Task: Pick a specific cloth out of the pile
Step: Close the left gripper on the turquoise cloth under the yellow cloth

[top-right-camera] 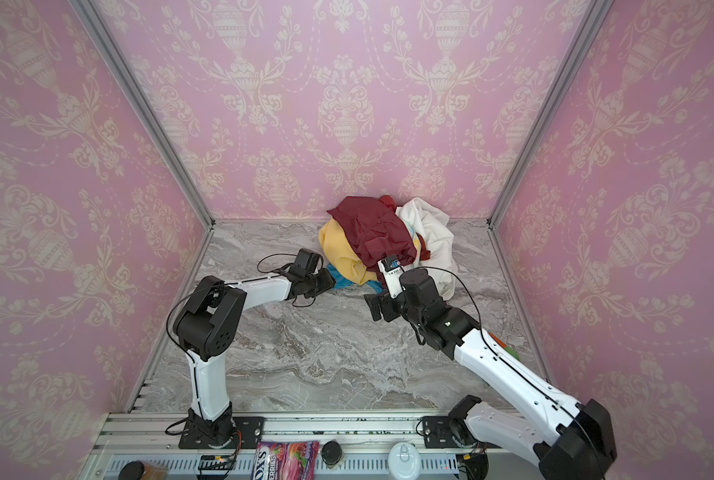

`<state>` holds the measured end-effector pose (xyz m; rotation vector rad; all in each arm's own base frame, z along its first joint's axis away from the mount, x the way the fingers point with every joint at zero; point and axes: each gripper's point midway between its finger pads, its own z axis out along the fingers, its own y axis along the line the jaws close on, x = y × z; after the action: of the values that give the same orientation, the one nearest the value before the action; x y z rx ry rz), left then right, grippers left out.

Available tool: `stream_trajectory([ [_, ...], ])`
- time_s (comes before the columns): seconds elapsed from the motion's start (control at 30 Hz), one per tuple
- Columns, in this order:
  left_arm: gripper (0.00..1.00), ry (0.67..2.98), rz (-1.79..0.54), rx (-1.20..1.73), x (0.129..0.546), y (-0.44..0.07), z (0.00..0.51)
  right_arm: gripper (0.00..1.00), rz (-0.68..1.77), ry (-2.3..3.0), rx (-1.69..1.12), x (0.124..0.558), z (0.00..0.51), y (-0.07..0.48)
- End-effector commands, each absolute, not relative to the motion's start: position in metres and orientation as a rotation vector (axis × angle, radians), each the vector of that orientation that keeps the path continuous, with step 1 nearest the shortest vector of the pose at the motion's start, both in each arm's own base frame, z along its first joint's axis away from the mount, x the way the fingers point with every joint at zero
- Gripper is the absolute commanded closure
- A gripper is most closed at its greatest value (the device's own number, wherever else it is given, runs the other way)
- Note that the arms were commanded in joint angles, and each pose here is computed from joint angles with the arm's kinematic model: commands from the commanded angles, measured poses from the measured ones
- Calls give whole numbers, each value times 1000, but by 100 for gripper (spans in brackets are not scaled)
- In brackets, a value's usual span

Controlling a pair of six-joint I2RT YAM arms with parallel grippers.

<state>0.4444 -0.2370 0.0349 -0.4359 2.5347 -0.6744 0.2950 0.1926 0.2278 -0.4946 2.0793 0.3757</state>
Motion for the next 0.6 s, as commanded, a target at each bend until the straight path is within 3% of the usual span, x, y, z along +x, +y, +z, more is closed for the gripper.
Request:
stream_trajectory([
  [0.0,53,2576,-605,-456,442,-234,18,2,385,2051,-479,292,244,191],
  [0.27,57,2623,-526,-441,443,-234,4,2,380,2051,-469,291,244,189],
  [0.57,84,2709,-432,-454,437,-230,-15,2,386,2041,-465,290,251,188],
])
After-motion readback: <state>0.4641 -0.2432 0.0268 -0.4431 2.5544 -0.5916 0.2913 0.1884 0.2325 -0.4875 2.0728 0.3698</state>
